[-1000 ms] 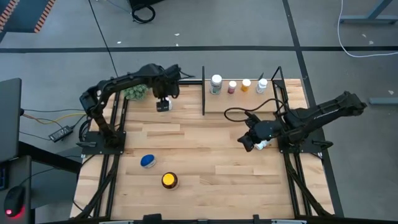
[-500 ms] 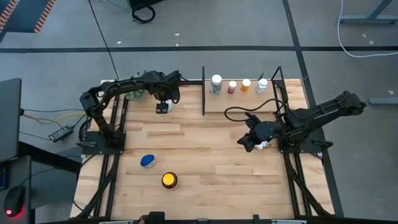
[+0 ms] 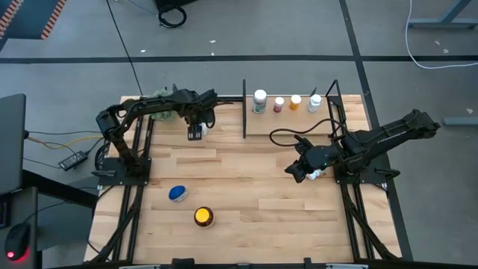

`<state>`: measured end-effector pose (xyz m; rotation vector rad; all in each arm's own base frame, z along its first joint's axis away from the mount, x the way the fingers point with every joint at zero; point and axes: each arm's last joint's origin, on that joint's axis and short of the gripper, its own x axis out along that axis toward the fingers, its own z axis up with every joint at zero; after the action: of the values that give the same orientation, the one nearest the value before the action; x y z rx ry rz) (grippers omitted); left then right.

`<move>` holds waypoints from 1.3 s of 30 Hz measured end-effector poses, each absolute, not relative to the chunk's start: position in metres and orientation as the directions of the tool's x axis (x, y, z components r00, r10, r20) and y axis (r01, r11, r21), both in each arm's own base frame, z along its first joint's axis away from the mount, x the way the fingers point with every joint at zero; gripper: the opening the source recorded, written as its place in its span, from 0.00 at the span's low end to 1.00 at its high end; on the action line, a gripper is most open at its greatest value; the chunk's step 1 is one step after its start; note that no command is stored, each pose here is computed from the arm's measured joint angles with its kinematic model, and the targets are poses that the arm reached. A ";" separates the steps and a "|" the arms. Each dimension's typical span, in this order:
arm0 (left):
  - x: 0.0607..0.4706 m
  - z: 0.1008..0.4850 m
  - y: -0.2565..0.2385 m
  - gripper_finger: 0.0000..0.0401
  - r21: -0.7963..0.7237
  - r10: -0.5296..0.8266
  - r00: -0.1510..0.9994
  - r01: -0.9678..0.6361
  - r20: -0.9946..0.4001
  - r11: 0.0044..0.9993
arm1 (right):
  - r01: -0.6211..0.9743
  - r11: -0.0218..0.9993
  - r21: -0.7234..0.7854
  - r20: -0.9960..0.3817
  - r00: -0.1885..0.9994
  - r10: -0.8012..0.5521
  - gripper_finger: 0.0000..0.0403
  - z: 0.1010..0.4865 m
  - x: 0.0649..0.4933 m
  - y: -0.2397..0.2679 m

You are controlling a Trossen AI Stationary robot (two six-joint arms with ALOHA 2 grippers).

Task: Pick and place medicine bottles onto shelf by color
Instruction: Put the white blue pill bottle on the shelf

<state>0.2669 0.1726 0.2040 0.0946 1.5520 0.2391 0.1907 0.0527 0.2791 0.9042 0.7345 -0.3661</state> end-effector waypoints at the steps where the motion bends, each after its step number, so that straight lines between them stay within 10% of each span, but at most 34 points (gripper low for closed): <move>1: 0.267 0.204 0.171 0.41 0.208 0.209 -0.002 -0.102 -0.978 0.973 | 0.573 0.583 0.576 -0.711 0.703 0.012 0.25 0.279 0.191 0.053; 10: 0.281 0.210 0.144 0.02 0.106 0.113 0.050 -0.127 -0.992 0.986 | 0.567 0.592 0.573 -0.712 0.702 0.018 0.25 0.279 0.191 0.053; 39: 0.292 0.253 0.149 0.04 0.158 0.167 0.091 -0.099 -0.982 0.982 | 0.551 0.614 0.565 -0.714 0.699 0.029 0.25 0.279 0.191 0.053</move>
<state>0.2915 0.1485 0.2531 0.0561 1.4668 0.1979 0.1907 0.0532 0.2788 0.8715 0.7523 -0.3360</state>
